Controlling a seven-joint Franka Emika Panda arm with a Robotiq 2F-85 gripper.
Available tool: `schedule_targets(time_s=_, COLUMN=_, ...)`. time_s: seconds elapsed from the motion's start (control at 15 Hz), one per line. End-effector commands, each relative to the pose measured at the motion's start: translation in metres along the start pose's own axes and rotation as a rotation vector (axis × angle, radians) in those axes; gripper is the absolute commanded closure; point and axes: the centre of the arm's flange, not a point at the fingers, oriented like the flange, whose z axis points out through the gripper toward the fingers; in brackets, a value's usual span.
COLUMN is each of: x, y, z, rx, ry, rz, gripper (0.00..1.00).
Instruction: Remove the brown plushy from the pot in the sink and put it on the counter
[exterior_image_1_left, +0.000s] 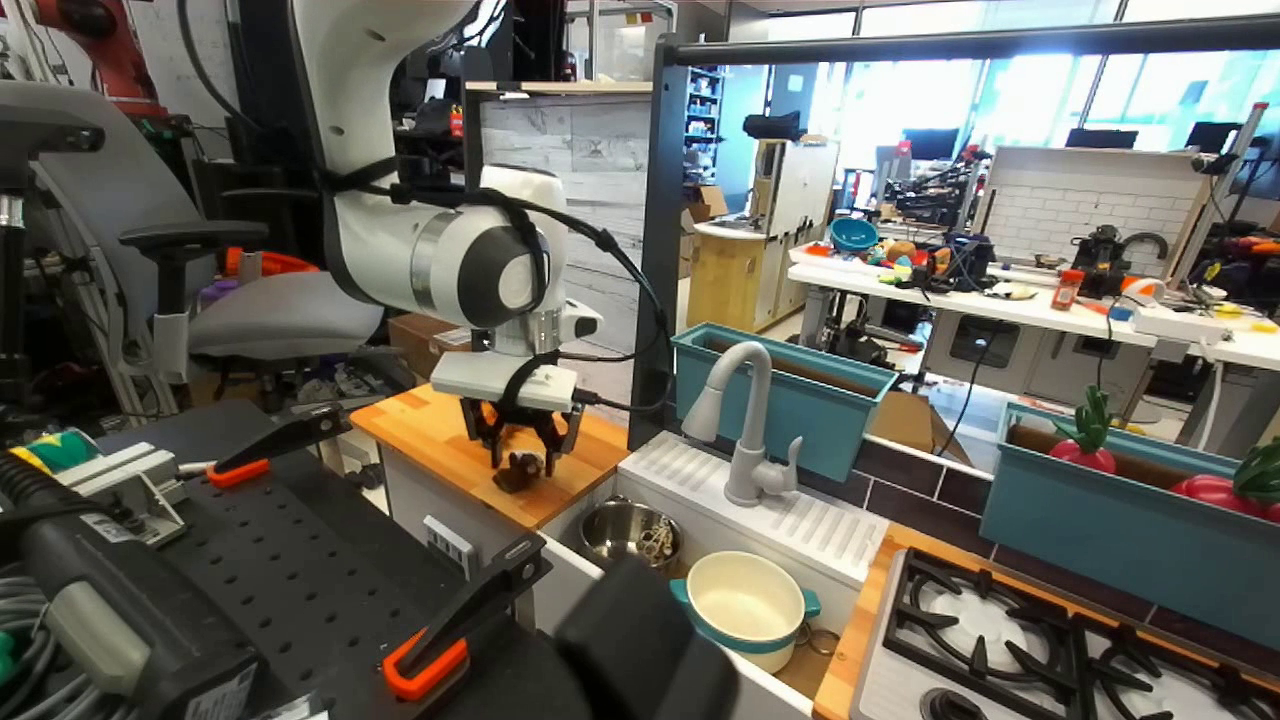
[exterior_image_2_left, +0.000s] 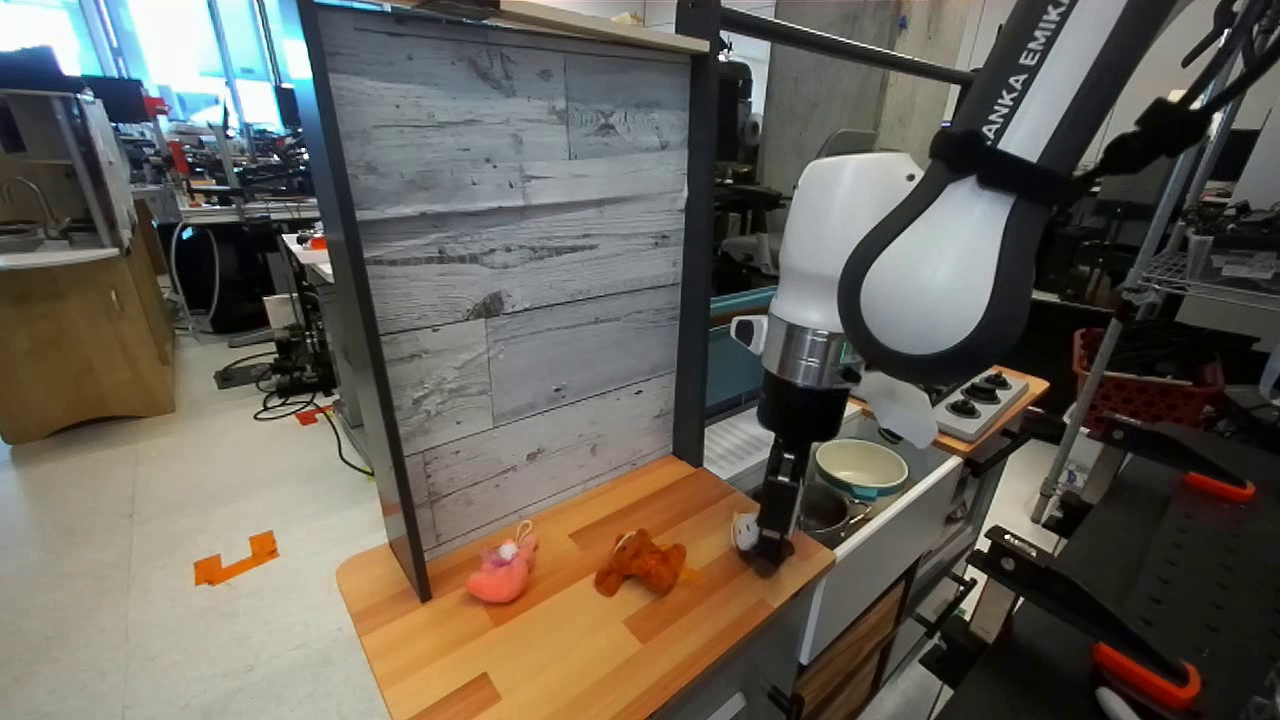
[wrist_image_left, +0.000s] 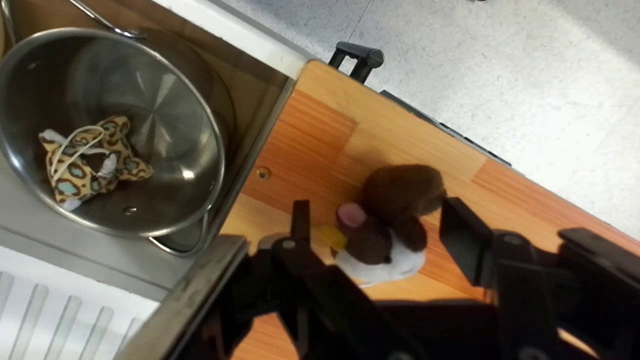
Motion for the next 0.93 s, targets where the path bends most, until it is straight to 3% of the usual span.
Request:
schedule_targets(time_s=0.0, x=-0.026, y=-0.005, z=-0.039, rx=-0.012, ry=-0.033, rz=0.01, gripper=0.01)
schedule_targets(time_s=0.33, x=-0.08, y=0.002, z=-0.08, rx=-0.02, ry=-0.103, rz=0.192, gripper=0.0)
schedule_targets(time_s=0.67, x=-0.119, y=0.005, z=-0.138, rx=-0.035, ry=-0.102, rz=0.363, gripper=0.0)
schedule_targets(time_s=0.73, x=-0.099, y=0.011, z=-0.098, rx=-0.035, ry=-0.091, rz=0.296, gripper=0.0)
schedule_targets(time_s=0.87, x=-0.11, y=0.01, z=-0.117, rx=-0.037, ry=-0.092, rz=0.334, gripper=0.0)
